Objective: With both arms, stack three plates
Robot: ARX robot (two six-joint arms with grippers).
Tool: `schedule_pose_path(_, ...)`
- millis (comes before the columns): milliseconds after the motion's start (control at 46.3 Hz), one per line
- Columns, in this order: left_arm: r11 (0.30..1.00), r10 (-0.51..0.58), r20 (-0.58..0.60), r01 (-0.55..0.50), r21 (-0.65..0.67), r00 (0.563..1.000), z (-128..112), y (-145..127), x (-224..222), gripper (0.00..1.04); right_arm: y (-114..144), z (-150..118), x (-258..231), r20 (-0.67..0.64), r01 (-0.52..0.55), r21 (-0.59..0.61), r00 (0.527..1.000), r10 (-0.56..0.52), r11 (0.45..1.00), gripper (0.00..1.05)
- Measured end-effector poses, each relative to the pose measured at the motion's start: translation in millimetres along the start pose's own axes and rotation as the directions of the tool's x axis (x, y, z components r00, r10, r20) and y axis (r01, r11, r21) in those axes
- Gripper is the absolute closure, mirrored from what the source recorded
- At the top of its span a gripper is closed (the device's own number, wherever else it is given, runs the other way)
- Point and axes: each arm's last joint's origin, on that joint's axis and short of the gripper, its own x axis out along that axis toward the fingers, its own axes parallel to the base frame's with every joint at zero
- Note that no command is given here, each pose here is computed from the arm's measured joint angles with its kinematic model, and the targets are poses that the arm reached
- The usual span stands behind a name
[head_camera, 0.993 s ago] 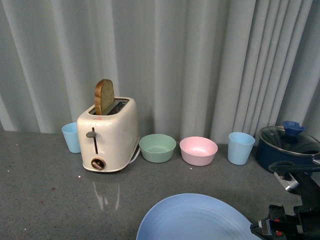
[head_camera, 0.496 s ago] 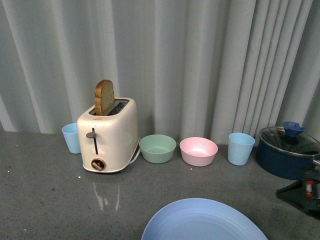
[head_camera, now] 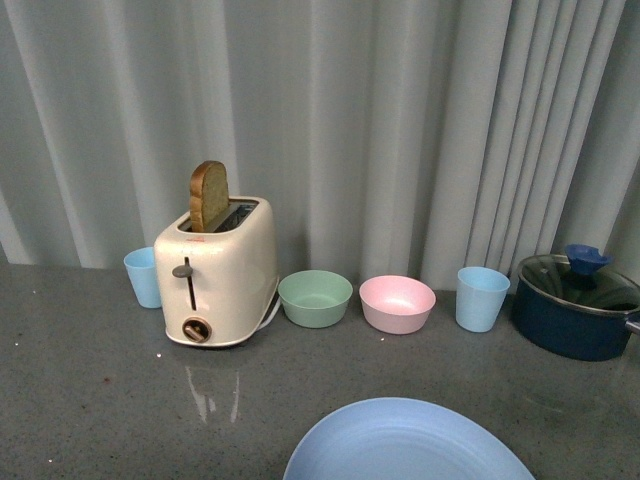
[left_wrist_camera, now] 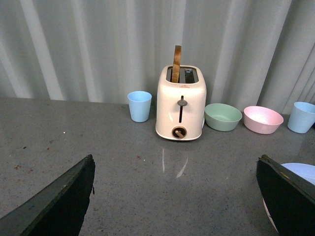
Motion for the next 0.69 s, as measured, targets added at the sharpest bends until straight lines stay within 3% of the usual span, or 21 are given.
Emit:
schedule_pose_path(86,1.000,0.000,0.000,0.000,0.000,1.000,0,0,0,0.07,8,11,-21,0.068,0.013,-0.041,0.998,-0.010,0.999,0.07)
schedule_pose_path(173,1.000,0.000,0.000,0.000,0.000,1.000,0,0,0,0.07,14,13,-36,0.198,-0.108,-0.006,0.974,0.107,0.994,0.17)
schedule_pose_path(281,1.000,0.000,0.000,0.000,0.000,1.000,0,0,0,0.07,15,-2,-56,0.238,-0.196,0.026,0.953,0.185,0.980,0.35)
schedule_pose_path(583,1.000,0.000,0.000,0.000,0.000,1.000,0,0,0,0.07,14,-53,-76,0.244,-0.200,0.053,0.953,0.181,0.978,1.02)
schedule_pose_path(691,1.000,0.000,0.000,0.000,0.000,1.000,0,0,0,0.07,15,-65,-78,0.244,-0.200,0.056,0.953,0.181,0.978,1.02)
